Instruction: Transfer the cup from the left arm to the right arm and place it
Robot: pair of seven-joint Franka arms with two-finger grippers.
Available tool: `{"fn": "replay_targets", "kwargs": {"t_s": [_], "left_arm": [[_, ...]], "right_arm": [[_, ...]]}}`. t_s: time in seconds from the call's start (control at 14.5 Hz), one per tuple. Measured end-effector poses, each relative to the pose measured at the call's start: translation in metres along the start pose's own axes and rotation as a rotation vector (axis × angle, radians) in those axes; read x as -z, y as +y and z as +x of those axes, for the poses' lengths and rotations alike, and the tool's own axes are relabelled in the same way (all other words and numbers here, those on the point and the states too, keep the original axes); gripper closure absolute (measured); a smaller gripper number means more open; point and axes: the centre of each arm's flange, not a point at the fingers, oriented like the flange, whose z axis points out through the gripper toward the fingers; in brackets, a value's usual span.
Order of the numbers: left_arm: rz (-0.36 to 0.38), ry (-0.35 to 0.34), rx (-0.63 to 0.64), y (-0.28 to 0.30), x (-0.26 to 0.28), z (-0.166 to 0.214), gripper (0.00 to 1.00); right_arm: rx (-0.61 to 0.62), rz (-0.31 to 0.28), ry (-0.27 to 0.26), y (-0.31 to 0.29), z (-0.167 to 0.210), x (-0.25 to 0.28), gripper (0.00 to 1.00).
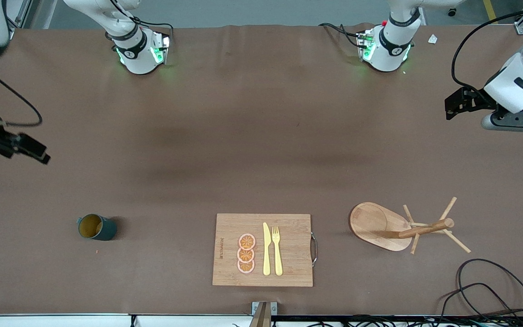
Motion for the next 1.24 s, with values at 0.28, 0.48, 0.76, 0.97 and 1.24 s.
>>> {"fn": "replay_targets", "kwargs": {"t_s": [0.28, 0.48, 0.76, 0.97, 1.24], "left_arm": [[-0.01, -0.003, 0.027, -0.013, -0.001, 0.0, 0.0], [-0.011, -0.003, 0.029, -0.014, -0.002, 0.0, 0.0], [-0.011, -0.003, 0.025, -0.012, -0.001, 0.0, 0.0], [-0.011, -0.003, 0.023, -0.011, -0.001, 0.0, 0.0], [-0.011, 0.01, 0.022, -0.011, 0.004, 0.0, 0.0]], "right_arm": [[0.026, -0.001, 0.005, 0.005, -0.028, 0.039, 0.0], [0.032, -0.007, -0.001, 0.007, -0.034, 0.047, 0.0], [0.007, -0.016, -0.045, 0.022, -0.037, 0.043, 0.0], [0.003, -0.017, -0.046, 0.026, -0.036, 0.043, 0.0], [0.084, -0.015, -0.046, 0.024, -0.037, 0.044, 0.0]]}}
